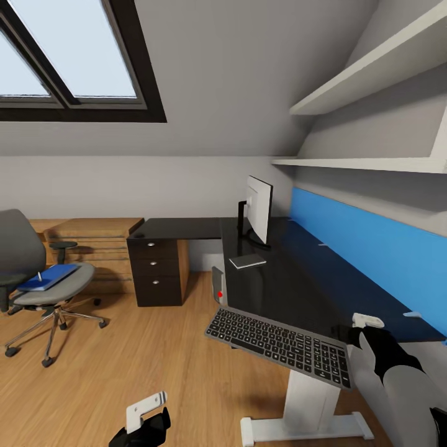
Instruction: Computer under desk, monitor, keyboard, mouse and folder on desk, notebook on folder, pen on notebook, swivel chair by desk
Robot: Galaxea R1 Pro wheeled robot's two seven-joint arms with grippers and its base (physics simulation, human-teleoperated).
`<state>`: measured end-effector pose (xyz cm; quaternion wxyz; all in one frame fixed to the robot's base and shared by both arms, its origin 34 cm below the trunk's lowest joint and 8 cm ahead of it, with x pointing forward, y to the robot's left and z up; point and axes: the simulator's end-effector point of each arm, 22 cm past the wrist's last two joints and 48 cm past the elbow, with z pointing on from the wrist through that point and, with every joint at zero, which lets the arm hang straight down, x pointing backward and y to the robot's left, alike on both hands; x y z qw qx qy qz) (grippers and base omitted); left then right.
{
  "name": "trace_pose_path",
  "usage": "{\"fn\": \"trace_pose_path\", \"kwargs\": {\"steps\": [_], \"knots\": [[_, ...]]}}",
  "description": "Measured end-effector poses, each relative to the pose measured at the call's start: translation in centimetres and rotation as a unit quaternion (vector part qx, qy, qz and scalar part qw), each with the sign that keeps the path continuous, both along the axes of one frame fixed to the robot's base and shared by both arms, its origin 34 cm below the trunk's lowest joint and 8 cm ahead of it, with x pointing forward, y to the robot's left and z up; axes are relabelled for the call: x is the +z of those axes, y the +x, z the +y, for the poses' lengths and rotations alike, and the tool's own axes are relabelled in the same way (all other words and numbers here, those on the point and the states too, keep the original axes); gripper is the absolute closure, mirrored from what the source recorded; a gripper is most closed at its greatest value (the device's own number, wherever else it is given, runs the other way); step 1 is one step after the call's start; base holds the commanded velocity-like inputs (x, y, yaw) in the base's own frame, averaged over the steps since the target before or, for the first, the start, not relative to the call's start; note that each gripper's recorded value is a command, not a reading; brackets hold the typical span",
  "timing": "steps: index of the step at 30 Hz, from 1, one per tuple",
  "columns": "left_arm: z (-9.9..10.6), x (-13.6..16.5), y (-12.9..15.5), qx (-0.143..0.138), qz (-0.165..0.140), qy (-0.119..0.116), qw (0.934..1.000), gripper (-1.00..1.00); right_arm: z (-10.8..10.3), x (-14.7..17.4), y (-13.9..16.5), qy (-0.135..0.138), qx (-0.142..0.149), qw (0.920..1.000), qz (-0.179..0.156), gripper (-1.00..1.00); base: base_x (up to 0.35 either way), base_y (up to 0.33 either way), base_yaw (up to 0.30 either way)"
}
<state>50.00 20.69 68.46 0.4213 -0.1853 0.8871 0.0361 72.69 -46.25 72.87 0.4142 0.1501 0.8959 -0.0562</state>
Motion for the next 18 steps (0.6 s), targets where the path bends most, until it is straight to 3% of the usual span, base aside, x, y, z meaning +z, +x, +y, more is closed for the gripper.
{"fn": "trace_pose_path", "kwargs": {"steps": [5, 7, 10, 12, 18], "knots": [[0.0, 0.6, 0.1, 0.0, 0.0, 0.0, 1.0, -1.0, -0.6, 1.8, 0.6, -0.006, -0.005, 0.9998, -0.018, -1.0, 0.0, 0.0, 0.0], [0.0, 0.7, 0.0, 0.0, 0.002, 0.001, 1.0, -1.0, -0.9, 4.2, 1.6, -0.014, -0.008, 0.9987, -0.049, -1.0, 0.0, 0.0, 0.0], [-0.3, 0.7, -0.2, -0.005, 0.01, 0.004, 0.9999, -1.0, -0.9, 7.5, 2.9, -0.005, -0.012, 0.9956, -0.092, -1.0, 0.0, 0.0, 0.0], [-0.7, 0.5, -0.5, -0.011, 0.017, 0.006, 0.9998, -1.0, -0.8, 11.8, 3.8, 0.02, -0.008, 0.989, -0.146, -1.0, 0.0, 0.0, 0.0], [-0.8, 1.1, -0.6, -0.013, 0.022, 0.009, 0.9996, -1.0, -0.2, 11.0, 2.2, 0.05, -0.005, 0.9929, -0.108, -1.0, 0.0, 0.0, 0.0]]}}
